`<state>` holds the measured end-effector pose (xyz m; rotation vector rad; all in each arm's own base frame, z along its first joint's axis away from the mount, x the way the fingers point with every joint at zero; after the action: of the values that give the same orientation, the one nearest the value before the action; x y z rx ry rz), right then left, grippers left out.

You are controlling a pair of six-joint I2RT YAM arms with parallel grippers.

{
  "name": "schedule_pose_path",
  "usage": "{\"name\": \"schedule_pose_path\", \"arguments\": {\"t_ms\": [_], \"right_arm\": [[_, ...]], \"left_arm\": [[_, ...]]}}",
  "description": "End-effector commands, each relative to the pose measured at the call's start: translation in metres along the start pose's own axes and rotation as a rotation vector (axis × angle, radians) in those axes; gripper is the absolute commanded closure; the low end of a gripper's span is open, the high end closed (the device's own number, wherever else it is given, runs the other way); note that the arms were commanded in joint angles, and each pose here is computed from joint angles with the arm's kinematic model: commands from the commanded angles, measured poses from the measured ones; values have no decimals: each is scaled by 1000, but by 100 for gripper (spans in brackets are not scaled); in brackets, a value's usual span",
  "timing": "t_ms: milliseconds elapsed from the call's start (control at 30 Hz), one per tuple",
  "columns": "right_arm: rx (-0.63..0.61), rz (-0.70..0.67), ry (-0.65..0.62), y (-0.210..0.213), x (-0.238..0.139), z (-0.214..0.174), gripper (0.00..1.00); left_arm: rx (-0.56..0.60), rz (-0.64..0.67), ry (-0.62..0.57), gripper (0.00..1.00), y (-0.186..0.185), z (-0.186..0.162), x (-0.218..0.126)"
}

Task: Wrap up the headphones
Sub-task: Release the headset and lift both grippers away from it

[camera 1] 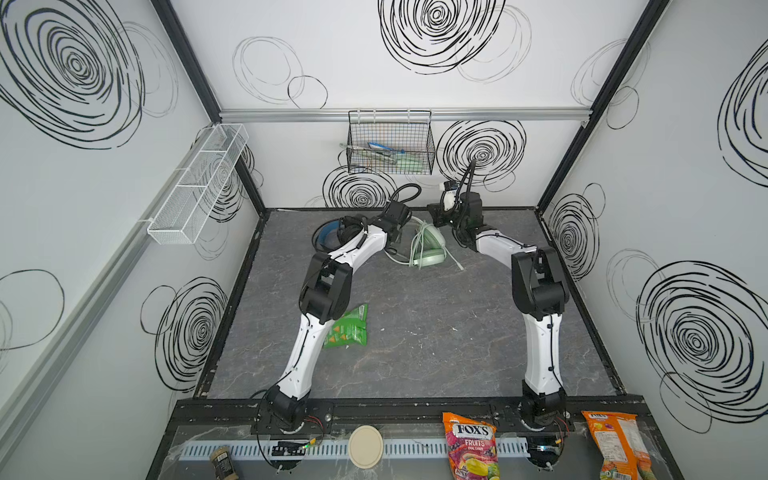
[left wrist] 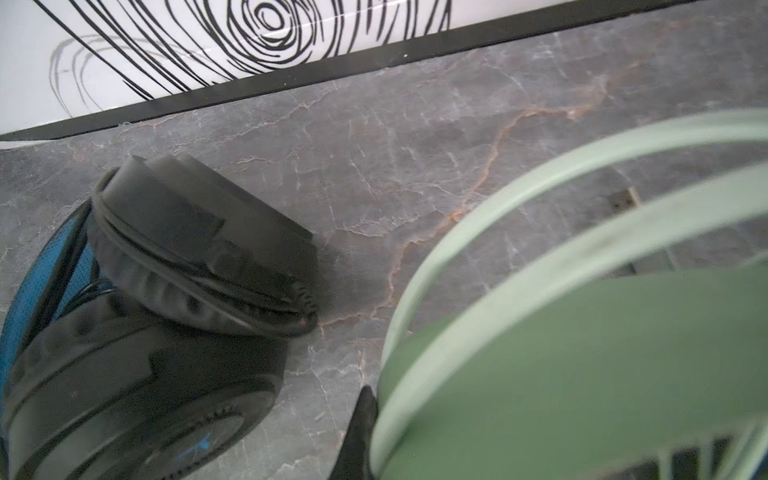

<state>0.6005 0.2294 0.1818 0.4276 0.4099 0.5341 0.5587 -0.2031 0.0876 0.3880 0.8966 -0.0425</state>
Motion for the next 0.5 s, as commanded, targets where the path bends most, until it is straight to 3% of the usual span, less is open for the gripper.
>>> {"name": "schedule_pose_path", "arguments": {"t_ms": [0,67,233,400,467], "right_arm": [[56,-42,-121,-1,-3,52,67],[83,-86,-148,-9,-3,65,54],[124,-240,-200,-28,-13,91,42],[142,-304,-222,-28,-29,104,34],[134,-316,-234,-25,-37,111,32]], "left_arm": [[-45,7,32,100,14,-4,14],[-55,-13,25,100,10,0,23],[-71,-34,24,100,-5,1,35],[-94,-33,42,100,-13,-6,41],[-95,-32,34,92,-16,-3,39]]}}
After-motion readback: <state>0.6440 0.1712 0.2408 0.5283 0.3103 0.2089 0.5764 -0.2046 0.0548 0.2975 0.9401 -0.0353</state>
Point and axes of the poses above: each gripper's point midway between its finger pads, its own x axis out along the fingers, its own y axis along the line the jaws close on, z = x × y, the point moved 1 cm from there along -x, back along the fingers, and after that the axes turned 15 degrees about x, right-handed, at the moved point
